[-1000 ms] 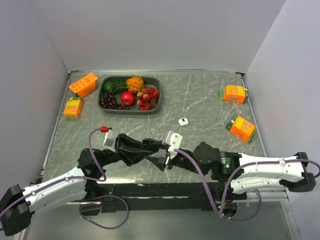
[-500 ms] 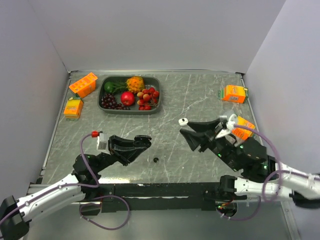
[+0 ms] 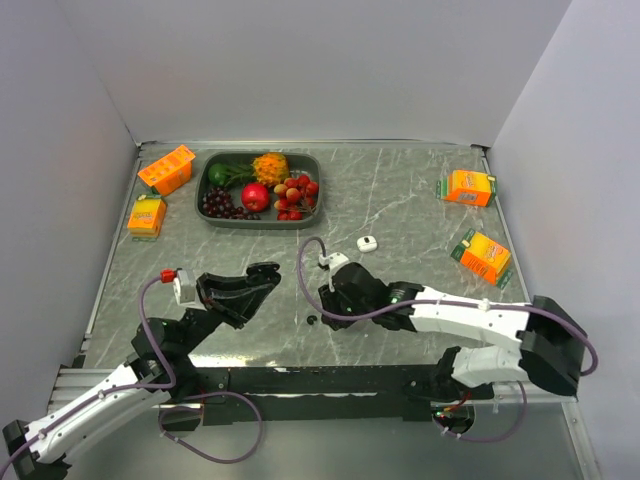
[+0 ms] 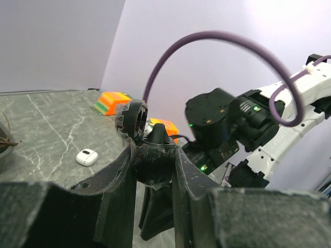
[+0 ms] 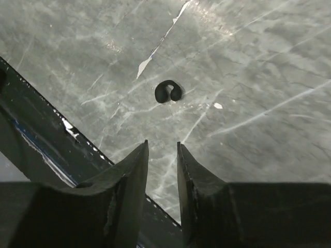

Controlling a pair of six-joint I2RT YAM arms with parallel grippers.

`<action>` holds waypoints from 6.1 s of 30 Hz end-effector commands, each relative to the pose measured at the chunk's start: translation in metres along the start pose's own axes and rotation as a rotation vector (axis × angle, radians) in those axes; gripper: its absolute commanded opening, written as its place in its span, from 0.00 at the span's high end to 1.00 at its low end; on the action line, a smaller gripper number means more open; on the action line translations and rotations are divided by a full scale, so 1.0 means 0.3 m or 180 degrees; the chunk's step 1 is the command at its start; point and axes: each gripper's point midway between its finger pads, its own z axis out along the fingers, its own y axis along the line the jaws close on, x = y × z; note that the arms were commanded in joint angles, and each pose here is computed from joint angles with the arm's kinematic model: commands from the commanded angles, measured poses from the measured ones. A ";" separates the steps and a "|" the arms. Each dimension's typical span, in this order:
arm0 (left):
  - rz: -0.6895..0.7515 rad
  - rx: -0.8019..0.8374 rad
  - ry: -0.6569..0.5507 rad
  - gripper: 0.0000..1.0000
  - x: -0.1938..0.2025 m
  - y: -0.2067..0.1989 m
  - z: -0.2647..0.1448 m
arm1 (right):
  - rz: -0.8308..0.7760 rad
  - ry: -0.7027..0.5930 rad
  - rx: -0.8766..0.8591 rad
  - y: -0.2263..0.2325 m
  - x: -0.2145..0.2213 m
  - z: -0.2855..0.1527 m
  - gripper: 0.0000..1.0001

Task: Insert the wireless bluetooth earbuds into the charging case
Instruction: Pick up the earbud from the center of the board.

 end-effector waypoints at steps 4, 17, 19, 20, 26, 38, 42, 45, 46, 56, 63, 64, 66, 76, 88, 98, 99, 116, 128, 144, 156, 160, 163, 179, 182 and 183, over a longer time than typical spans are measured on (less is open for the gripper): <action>0.0031 -0.0073 -0.0064 0.99 -0.015 0.013 -0.001 | 0.0224 -0.0003 -0.0289 0.071 -0.087 0.072 0.62; 0.0036 -0.0033 -0.0056 0.99 -0.013 0.007 -0.003 | 0.0448 0.0231 -0.0032 -0.014 -0.084 0.196 0.55; 0.0031 -0.0033 -0.0056 0.99 -0.012 0.007 -0.003 | 0.0449 0.0271 -0.0015 -0.021 -0.074 0.210 0.56; 0.0041 -0.0031 -0.0061 0.99 -0.013 0.007 -0.003 | 0.0452 0.0263 -0.0010 -0.023 -0.077 0.212 0.56; 0.0036 -0.0027 -0.0070 0.99 -0.013 0.007 -0.003 | 0.0435 0.0243 0.0016 -0.027 -0.090 0.228 0.57; 0.0041 -0.0031 -0.0061 0.99 -0.013 0.007 -0.004 | 0.0391 0.0420 0.0151 -0.055 -0.055 0.270 0.59; 0.0046 -0.0027 -0.0070 0.99 -0.015 0.006 -0.003 | 0.0397 0.0441 0.0186 -0.066 -0.034 0.261 0.60; 0.0041 -0.0027 -0.0070 0.99 -0.013 0.007 -0.003 | 0.0410 0.0464 0.0187 -0.067 -0.016 0.250 0.62; 0.0041 -0.0023 -0.0078 0.99 -0.014 0.007 -0.003 | 0.0412 0.0474 0.0189 -0.068 -0.008 0.247 0.63; 0.0017 -0.0004 -0.0086 0.99 -0.014 0.002 -0.005 | 0.0330 0.0560 0.0192 -0.037 0.040 0.224 0.66; 0.0017 -0.0006 -0.0092 0.99 -0.015 0.003 -0.006 | 0.0282 0.0625 0.0190 -0.009 0.063 0.222 0.70; 0.0017 0.0000 -0.0095 0.99 -0.016 0.001 -0.007 | 0.0288 0.0639 0.0196 -0.009 0.068 0.223 0.71; 0.0007 0.0005 -0.0103 0.99 -0.019 0.000 -0.007 | 0.0285 0.0642 0.0191 -0.006 0.070 0.223 0.74; 0.0003 0.0016 -0.0104 0.99 -0.017 -0.002 -0.009 | 0.0324 0.0593 0.0162 0.005 0.055 0.207 1.00; 0.0017 -0.0007 -0.0114 0.99 -0.020 0.003 -0.002 | 0.0747 -0.0447 0.0039 0.025 -0.207 0.019 1.00; 0.0022 -0.0192 -0.0141 0.99 -0.011 0.045 0.022 | 0.1907 -0.1282 0.1218 -0.224 -0.275 -0.090 1.00; 0.0029 -0.0194 -0.0151 0.99 -0.014 0.044 0.023 | 0.2039 -0.1251 0.1349 -0.252 -0.256 -0.086 1.00; 0.0000 -0.0285 -0.0162 0.99 -0.012 0.062 0.018 | 0.3157 -0.0393 0.2050 -0.443 0.005 0.106 1.00; 0.0017 -0.0297 -0.0113 0.99 0.001 0.066 0.017 | 0.3031 -0.0051 0.2007 -0.430 0.061 0.137 0.84; 0.0031 -0.0291 -0.0115 0.99 -0.001 0.065 0.021 | 0.2889 -0.0137 0.1912 -0.405 0.022 0.027 0.51; 0.0016 -0.0271 -0.0112 0.99 0.002 0.062 0.019 | 0.1089 -0.0206 0.1289 -0.348 -0.185 -0.017 0.67; 0.0016 -0.0264 -0.0104 0.99 -0.002 0.058 0.018 | 0.0898 -0.0257 0.1031 -0.358 -0.191 0.019 0.79; 0.0021 -0.0273 -0.0097 0.99 -0.005 0.058 0.016 | 0.0903 -0.0150 0.1083 -0.402 -0.158 0.042 0.83; 0.0017 -0.0278 -0.0062 0.99 0.009 0.062 0.021 | 0.0781 0.0170 0.1041 -0.429 -0.059 0.118 0.65; 0.0007 -0.0276 -0.0066 0.99 0.008 0.061 0.022 | 0.0783 0.0187 0.1034 -0.429 -0.048 0.125 0.64; 0.0012 -0.0272 -0.0064 0.99 0.008 0.061 0.022 | 0.0788 0.0201 0.1036 -0.431 -0.043 0.127 0.64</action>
